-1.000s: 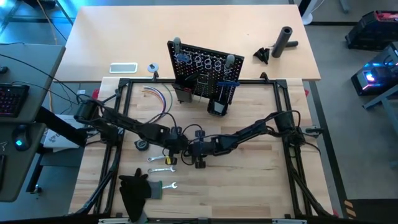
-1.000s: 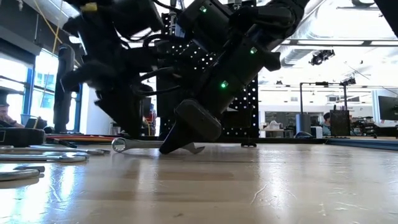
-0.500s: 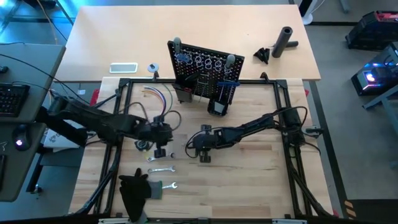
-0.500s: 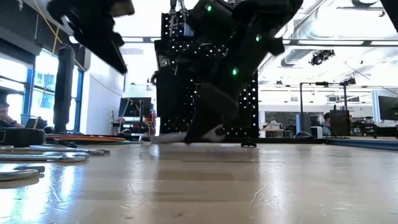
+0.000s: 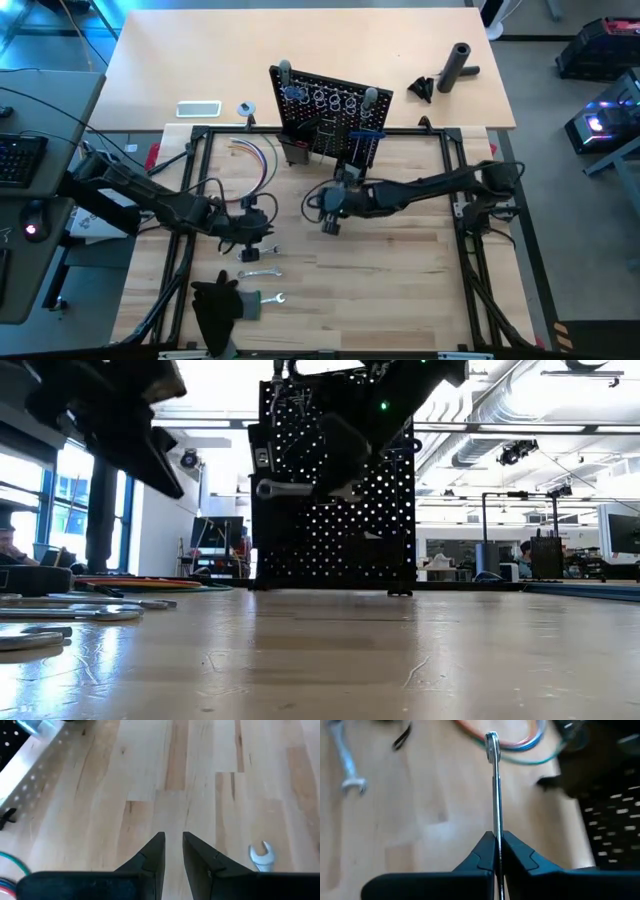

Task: Hang tools onto peg board
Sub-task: Hang the wrench on the black pegboard

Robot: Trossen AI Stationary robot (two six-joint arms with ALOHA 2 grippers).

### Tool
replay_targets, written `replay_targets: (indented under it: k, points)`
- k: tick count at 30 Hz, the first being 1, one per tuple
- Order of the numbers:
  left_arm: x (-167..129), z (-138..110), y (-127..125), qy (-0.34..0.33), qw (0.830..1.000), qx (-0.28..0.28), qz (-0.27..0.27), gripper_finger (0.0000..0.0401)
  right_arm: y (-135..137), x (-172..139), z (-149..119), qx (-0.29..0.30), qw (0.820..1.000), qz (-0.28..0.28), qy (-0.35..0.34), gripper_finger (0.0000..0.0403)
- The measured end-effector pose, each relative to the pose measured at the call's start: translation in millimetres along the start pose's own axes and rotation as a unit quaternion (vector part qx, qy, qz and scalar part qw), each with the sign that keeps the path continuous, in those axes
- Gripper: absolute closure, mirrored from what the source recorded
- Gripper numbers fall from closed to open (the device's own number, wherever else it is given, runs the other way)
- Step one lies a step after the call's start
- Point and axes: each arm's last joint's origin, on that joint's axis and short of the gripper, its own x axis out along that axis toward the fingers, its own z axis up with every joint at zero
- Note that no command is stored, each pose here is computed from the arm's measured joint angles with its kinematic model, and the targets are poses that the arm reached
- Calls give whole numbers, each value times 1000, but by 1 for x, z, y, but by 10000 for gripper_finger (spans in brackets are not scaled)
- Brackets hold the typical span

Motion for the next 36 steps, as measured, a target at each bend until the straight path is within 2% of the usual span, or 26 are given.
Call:
replay_targets:
  k: [6,13,20,28,36]
  points:
    - [14,-19,-4,-40,999,-11,-2,341,-16,-6,10,35,999,-20,-33,396]
    - [25,-35,-4,-74,997,-21,-8,341,-29,-1,10,59,997,-48,-32,396]
    - [30,-43,-4,-112,993,-33,-12,341,-33,0,10,71,996,-52,-32,396]
    - [31,-46,-4,-163,986,-28,-16,341,-42,-6,-4,81,995,-48,46,396]
    - [32,-48,-3,-168,986,-2,-10,341,-39,-40,-4,86,994,-43,55,396]
